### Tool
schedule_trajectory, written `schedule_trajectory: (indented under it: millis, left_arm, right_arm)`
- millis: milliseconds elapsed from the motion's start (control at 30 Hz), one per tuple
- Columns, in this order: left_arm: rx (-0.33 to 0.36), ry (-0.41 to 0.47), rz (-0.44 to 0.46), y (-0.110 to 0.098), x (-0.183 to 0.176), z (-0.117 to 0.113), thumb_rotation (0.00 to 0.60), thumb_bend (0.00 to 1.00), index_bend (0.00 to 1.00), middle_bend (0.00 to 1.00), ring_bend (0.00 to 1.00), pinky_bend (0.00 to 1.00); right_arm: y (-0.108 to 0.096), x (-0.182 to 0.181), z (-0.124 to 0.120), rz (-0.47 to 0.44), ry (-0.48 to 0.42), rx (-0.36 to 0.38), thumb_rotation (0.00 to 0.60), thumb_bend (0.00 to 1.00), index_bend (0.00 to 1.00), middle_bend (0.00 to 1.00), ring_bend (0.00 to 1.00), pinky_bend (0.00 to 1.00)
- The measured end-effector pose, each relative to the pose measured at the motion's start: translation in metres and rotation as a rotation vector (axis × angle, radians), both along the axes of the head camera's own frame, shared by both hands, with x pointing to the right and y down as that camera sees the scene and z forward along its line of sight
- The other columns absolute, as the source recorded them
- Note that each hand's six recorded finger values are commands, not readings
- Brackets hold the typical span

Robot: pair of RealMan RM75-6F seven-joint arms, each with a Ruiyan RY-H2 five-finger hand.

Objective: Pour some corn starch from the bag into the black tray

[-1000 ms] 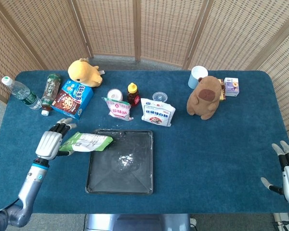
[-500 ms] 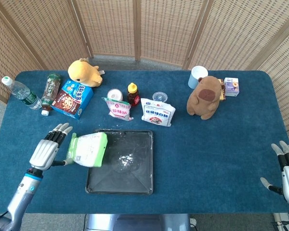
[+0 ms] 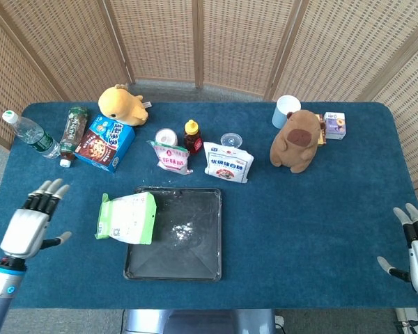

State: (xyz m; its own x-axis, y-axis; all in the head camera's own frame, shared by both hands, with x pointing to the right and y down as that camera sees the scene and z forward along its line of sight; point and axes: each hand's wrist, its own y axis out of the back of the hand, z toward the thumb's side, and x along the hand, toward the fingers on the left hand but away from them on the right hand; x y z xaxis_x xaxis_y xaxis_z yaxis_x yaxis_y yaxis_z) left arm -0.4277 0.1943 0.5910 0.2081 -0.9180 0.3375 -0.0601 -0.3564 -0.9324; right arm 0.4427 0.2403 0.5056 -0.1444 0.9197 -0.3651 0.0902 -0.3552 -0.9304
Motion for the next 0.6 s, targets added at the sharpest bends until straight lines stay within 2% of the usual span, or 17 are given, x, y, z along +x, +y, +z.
schedule_trajectory:
  millis: [233, 400, 600]
  left_arm:
    - [0.041, -0.096, -0.131, 0.005, -0.053, -0.015, 0.6, 0.01, 0.07, 0.0, 0.0, 0.14]
    - [0.013, -0.151, -0.188, 0.011, -0.066, -0.02, 0.6, 0.02, 0.07, 0.0, 0.0, 0.14]
    - [-0.035, -0.156, -0.248, 0.019, -0.071, -0.026, 0.6, 0.02, 0.07, 0.0, 0.0, 0.14]
  right_arm:
    - [0.0, -0.001, -0.007, -0.011, 0.019, 0.029, 0.6, 0.08, 0.11, 0.0, 0.0, 0.0]
    - [0.0, 0.0, -0.009, -0.016, 0.049, 0.047, 0.6, 0.08, 0.11, 0.0, 0.0, 0.0]
    - [0.0, -0.001, -0.01, -0.016, 0.062, 0.065, 0.6, 0.08, 0.11, 0.0, 0.0, 0.0]
